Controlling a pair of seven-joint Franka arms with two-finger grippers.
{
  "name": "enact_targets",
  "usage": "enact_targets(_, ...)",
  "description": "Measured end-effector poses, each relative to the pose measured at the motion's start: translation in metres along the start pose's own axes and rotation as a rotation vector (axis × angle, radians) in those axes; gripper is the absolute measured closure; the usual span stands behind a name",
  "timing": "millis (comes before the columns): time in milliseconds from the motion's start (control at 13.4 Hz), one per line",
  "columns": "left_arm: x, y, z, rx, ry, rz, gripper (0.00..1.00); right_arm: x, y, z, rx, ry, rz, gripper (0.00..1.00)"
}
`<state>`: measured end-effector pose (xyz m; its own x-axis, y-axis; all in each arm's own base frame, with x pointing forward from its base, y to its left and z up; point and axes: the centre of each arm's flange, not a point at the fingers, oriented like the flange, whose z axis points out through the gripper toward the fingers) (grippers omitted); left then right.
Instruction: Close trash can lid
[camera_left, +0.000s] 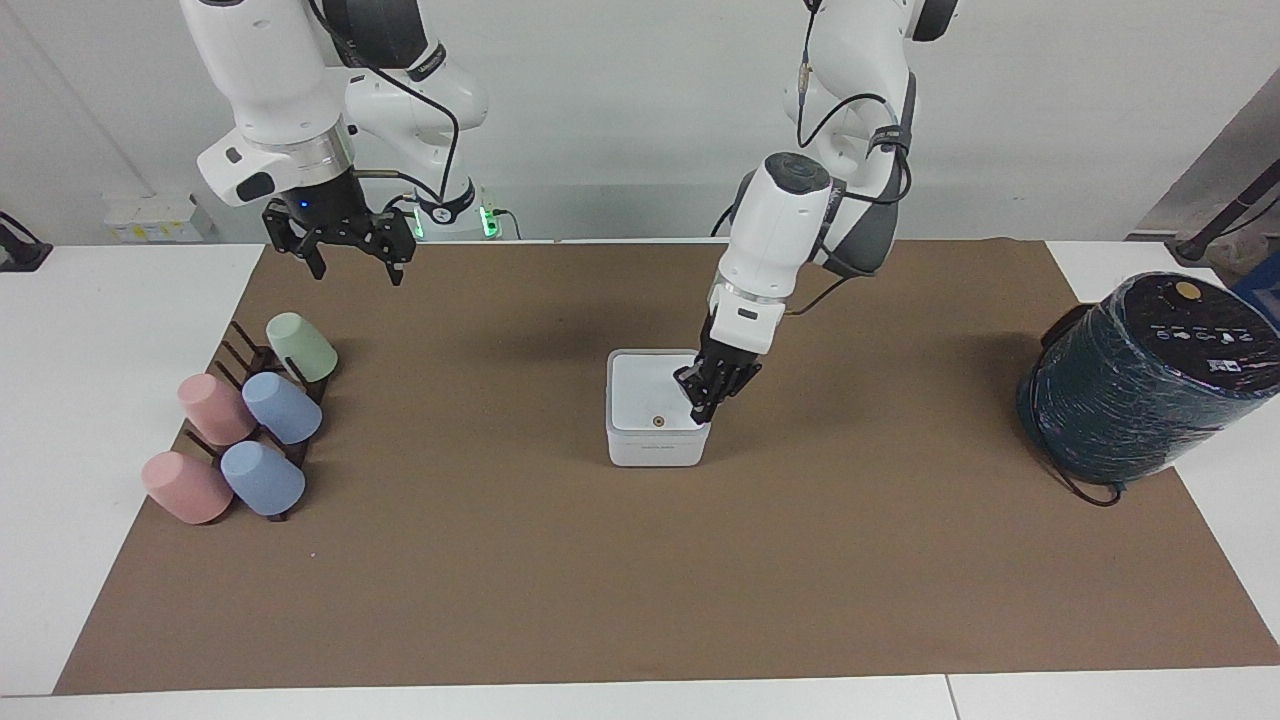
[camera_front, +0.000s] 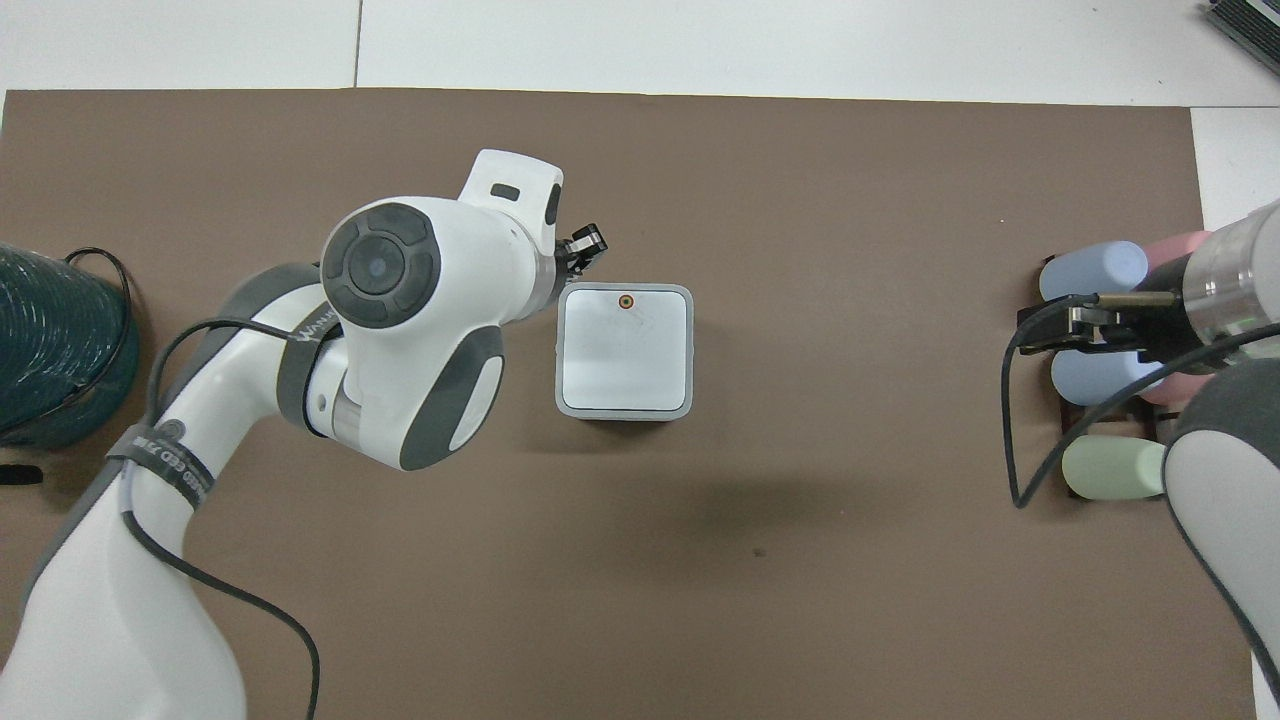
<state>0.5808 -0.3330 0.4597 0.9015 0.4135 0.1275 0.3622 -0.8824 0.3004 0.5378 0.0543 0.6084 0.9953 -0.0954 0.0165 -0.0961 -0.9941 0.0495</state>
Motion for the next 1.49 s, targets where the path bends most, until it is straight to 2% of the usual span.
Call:
enact_targets(372,0.065,-0.062,-0.049,0.153,-0.132,0.143,0.84,0.0,0.0,0.0,0.0,0.0,0.0,0.0)
enact_targets(595,0.093,-0.108,-0.075,0.193,-0.208,0.27,0.8,0.0,0.0,0.0,0.0,0.0,0.0,0.0)
enact_targets(818,0.114,-0.153,-0.096,0.214,-0.264,0.322,0.8,0.0,0.0,0.0,0.0,0.0,0.0,0.0)
enact_targets(1190,0.147,-0.215,-0.118,0.21,-0.287,0.358,0.77,0.0,0.0,0.0,0.0,0.0,0.0,0.0)
enact_targets(1488,0.145,-0.223,-0.159,0.226,-0.239,0.358,0.72,0.0,0.0,0.0,0.0,0.0,0.0,0.0)
